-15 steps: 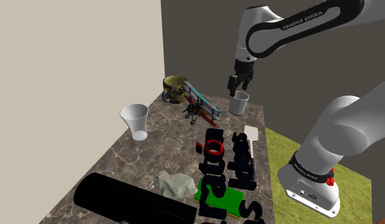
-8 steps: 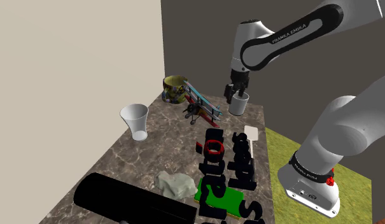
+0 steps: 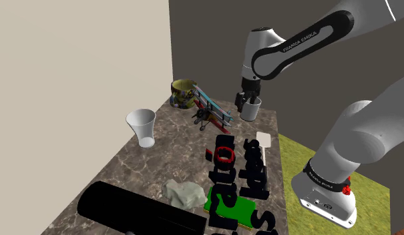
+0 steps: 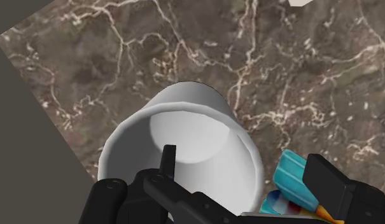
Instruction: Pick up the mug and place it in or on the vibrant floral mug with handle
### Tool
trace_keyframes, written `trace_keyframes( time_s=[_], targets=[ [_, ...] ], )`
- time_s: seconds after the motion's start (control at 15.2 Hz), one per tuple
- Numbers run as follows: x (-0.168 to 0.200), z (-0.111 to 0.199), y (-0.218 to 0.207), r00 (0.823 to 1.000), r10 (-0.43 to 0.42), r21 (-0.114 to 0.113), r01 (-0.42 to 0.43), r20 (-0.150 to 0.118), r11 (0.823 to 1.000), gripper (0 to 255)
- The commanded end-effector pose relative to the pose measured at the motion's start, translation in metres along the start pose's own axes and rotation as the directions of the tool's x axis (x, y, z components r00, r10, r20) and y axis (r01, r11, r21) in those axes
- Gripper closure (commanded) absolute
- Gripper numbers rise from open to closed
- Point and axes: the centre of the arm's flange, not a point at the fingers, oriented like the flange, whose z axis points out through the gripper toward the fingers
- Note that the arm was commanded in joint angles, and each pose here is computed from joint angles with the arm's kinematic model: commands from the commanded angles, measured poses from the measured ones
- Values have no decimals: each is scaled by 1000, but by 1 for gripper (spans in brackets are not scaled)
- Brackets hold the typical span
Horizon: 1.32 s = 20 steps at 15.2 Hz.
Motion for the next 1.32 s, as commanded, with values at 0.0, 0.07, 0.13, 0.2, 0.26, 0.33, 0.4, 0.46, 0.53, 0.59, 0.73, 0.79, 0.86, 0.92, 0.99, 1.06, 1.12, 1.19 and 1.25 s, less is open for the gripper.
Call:
trace_keyframes(
  time_s=[0.0, 0.07, 0.13, 0.2, 0.26, 0.33, 0.4, 0.46, 0.53, 0.59, 0.73, 0.79, 0.86, 0.92, 0.99, 1.06, 1.12, 1.19, 1.25],
  targets=[
    [0, 0, 0, 1000, 0, 0, 0, 0, 1000, 0],
    [0, 0, 0, 1000, 0, 0, 0, 0, 1000, 0],
    [0, 0, 0, 1000, 0, 0, 0, 0, 1000, 255],
    [0, 0, 0, 1000, 0, 0, 0, 0, 1000, 255],
    [0, 0, 0, 1000, 0, 0, 0, 0, 1000, 255],
    [0, 0, 0, 1000, 0, 0, 0, 0, 1000, 255],
    [0, 0, 0, 1000, 0, 0, 0, 0, 1000, 255],
    [0, 0, 0, 1000, 0, 0, 0, 0, 1000, 255],
    [0, 0, 0, 1000, 0, 0, 0, 0, 1000, 255],
    [0, 0, 0, 1000, 0, 0, 0, 0, 1000, 255],
    [0, 0, 0, 1000, 0, 0, 0, 0, 1000, 255],
    [0, -5, 0, 1000, 0, 0, 0, 0, 1000, 255],
    [0, -10, 1, 1000, 0, 0, 0, 0, 1000, 255],
    [0, -16, 1, 1000, 0, 0, 0, 0, 1000, 255],
    [0, -21, 1, 1000, 0, 0, 0, 0, 1000, 255],
    [0, -26, 2, 1000, 0, 0, 0, 0, 1000, 255],
    [0, -32, 2, 1000, 0, 0, 0, 0, 1000, 255],
    [0, -37, 2, 1000, 0, 0, 0, 0, 1000, 255],
    [-1, -42, 3, 1000, 0, 0, 0, 0, 1000, 255]
  ],
)
